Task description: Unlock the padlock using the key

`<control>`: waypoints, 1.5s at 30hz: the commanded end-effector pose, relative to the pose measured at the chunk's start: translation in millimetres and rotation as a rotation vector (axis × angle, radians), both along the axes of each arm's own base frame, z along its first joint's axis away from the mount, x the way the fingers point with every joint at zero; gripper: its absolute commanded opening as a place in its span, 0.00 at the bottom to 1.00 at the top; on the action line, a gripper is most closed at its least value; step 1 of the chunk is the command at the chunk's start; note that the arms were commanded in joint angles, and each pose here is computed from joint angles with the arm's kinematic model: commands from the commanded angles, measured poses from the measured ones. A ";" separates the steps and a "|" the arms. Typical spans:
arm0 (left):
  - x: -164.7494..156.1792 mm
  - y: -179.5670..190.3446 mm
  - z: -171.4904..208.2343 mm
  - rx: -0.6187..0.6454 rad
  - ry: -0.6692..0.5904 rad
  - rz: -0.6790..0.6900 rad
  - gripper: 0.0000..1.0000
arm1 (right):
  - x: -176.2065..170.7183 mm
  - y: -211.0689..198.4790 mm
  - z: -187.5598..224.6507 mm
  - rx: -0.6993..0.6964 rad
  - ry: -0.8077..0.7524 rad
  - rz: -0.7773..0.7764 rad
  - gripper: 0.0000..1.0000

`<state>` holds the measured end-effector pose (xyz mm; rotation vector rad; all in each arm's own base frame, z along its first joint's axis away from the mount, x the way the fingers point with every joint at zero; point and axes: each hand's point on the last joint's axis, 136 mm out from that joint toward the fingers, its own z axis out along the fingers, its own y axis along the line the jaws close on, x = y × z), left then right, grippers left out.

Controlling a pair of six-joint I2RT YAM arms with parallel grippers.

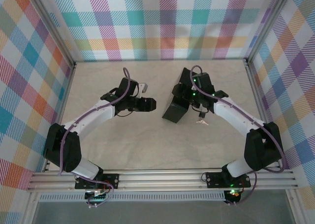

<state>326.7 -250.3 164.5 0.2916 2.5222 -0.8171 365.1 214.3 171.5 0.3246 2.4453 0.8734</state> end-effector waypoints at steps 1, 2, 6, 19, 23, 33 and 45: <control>-0.3 -22.2 11.5 0.003 -0.025 -0.058 0.68 | -23.9 22.6 -11.8 0.135 0.060 0.138 0.97; 2.1 -25.5 9.4 0.016 -0.028 -0.054 0.68 | -26.5 24.9 -11.6 0.153 0.056 0.160 0.97; 20.4 -27.7 0.9 0.059 -0.032 -0.003 0.68 | -31.8 24.8 -15.5 0.216 0.060 0.192 0.98; 70.0 -15.3 -36.0 0.072 0.033 0.147 0.67 | -33.3 14.6 -34.5 0.244 0.091 0.228 0.99; 74.9 -18.4 -57.4 0.073 0.071 0.163 0.66 | -35.5 7.5 -42.0 0.212 0.121 0.203 1.00; 67.4 -3.1 -85.4 0.149 0.091 0.193 0.65 | -37.3 -1.8 -59.1 0.139 0.163 0.204 1.00; 69.5 36.4 -91.8 0.223 0.085 0.274 0.65 | -3.5 15.0 -86.7 0.130 0.201 0.225 1.00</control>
